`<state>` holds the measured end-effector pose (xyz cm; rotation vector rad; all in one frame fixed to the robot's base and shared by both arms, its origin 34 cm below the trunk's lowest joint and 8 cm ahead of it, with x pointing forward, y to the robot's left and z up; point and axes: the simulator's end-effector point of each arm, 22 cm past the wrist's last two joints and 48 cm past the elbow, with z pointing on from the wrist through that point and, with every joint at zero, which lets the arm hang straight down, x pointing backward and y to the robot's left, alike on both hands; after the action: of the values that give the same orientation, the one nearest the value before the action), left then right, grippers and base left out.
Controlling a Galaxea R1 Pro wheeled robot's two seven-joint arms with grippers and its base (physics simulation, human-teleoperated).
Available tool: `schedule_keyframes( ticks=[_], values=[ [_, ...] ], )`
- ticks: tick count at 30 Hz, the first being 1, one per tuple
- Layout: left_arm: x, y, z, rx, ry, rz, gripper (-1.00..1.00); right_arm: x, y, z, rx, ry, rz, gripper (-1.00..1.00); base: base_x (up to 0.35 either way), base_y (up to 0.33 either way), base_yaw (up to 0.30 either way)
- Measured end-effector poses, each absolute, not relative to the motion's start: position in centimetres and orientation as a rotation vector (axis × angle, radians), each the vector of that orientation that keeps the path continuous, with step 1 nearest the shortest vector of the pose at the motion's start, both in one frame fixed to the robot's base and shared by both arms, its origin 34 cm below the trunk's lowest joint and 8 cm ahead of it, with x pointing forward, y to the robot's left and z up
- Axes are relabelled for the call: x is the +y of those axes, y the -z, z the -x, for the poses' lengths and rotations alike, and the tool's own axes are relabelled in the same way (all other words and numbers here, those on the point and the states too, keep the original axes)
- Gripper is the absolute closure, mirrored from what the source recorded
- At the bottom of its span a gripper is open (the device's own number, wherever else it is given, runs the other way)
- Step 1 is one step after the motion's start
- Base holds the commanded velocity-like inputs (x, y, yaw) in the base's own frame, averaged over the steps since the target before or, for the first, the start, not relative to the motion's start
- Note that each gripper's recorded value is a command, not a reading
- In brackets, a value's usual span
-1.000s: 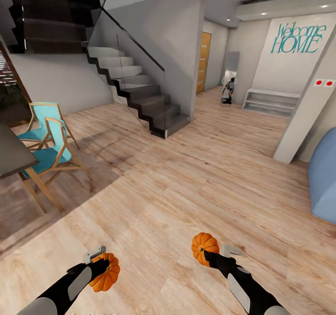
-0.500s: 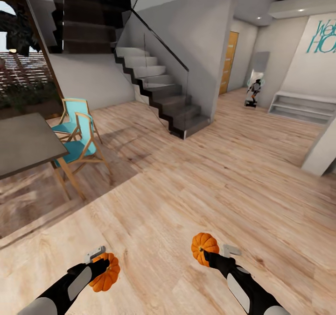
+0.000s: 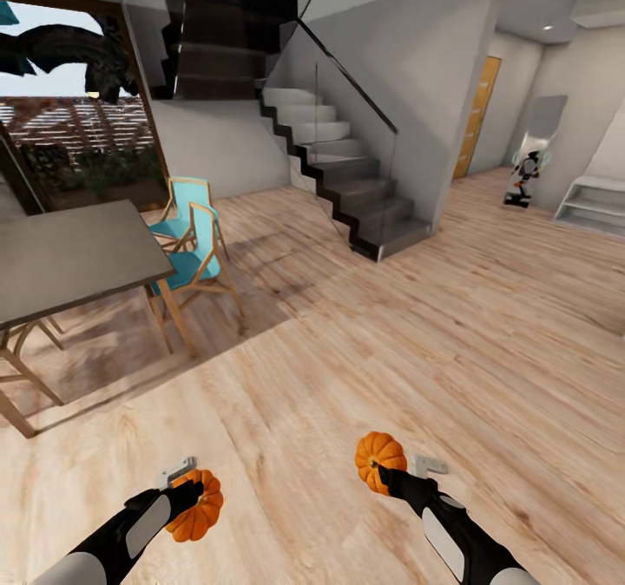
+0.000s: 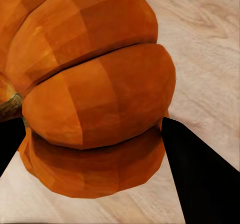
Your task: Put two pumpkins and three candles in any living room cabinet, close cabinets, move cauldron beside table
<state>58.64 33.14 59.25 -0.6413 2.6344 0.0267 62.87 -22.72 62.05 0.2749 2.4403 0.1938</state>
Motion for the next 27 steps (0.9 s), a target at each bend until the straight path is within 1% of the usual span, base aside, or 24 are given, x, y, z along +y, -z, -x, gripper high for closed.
schedule_keyframes(
  ticks=[27],
  values=[
    [33.05,-59.25,-58.67,2.634,-0.026,0.64,1.0,-23.1,-61.19,-61.94,2.456,-0.177,-0.281,1.0,0.0,0.0,0.291]
  ],
)
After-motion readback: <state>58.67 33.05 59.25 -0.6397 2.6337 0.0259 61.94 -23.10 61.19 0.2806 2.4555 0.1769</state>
